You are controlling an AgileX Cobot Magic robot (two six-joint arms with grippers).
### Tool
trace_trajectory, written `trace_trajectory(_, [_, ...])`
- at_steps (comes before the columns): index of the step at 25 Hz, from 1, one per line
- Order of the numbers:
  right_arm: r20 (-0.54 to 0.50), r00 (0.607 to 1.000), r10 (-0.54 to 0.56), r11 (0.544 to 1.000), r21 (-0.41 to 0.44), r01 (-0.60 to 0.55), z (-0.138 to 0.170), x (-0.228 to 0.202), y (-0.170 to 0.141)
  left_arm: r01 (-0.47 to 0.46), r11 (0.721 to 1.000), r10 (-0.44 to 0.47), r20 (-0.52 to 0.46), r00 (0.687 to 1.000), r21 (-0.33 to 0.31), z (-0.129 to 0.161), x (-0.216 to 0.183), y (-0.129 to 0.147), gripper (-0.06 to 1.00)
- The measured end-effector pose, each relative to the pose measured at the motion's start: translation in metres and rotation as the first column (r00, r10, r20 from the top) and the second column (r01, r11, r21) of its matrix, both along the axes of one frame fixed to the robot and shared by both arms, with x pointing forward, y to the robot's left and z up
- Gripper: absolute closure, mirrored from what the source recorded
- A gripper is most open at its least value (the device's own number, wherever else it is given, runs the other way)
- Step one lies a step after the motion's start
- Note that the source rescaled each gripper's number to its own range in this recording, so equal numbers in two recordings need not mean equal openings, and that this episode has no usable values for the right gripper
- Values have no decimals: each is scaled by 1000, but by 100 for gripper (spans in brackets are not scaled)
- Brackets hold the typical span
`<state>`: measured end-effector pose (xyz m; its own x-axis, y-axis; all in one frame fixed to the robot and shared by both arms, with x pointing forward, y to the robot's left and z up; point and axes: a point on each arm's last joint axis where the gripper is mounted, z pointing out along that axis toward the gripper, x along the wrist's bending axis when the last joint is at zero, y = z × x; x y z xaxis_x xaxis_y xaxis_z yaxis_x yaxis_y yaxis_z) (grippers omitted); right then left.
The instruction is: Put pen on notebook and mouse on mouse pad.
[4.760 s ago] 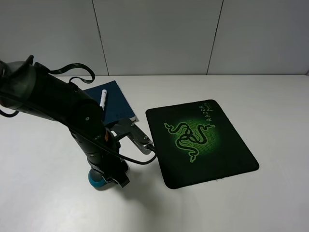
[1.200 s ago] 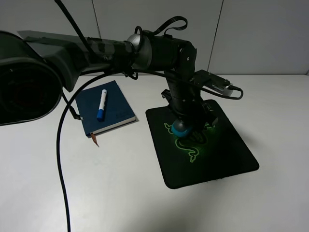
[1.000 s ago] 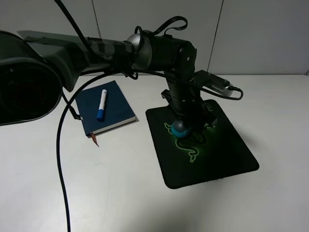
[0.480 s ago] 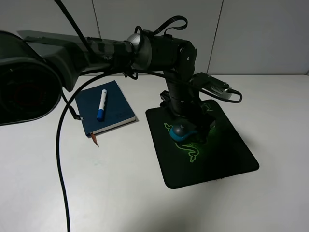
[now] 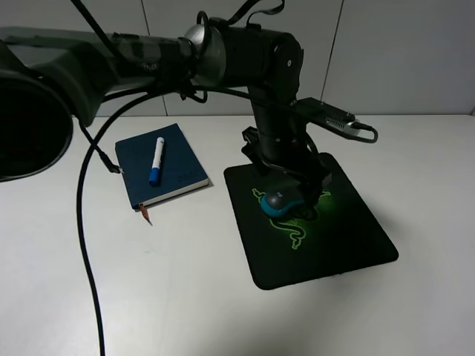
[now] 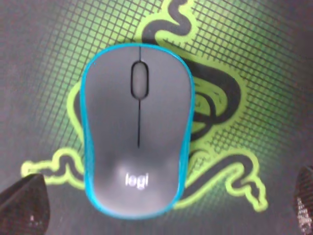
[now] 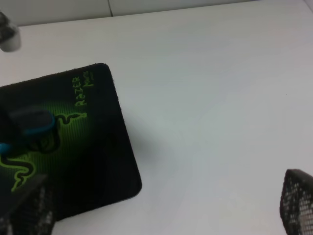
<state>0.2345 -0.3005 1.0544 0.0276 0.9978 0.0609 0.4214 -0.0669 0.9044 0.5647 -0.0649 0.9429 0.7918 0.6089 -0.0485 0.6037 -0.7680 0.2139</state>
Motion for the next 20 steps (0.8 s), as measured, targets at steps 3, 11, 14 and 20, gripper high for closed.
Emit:
trace_trajectory(3, [0,1000,2,1000,2,-2,0,0,0,5,1000,-5,-18,1000,19,15,-4,4,-5])
trace_trajectory(11, [0,1000,4,1000,6,-4,0,0,1,18,998,-13,-62,998,65,48,-16,17,-5])
trace_trajectory(14, [0,1000,6,1000,8,-6,0,0,1,16,999,-14,-47,999,37,63,-19,19,-5])
trace_trajectory(20, [0,1000,8,1000,12,-8,0,0,1,23,999,-23,14,1000,-48,111,-35,24,-5])
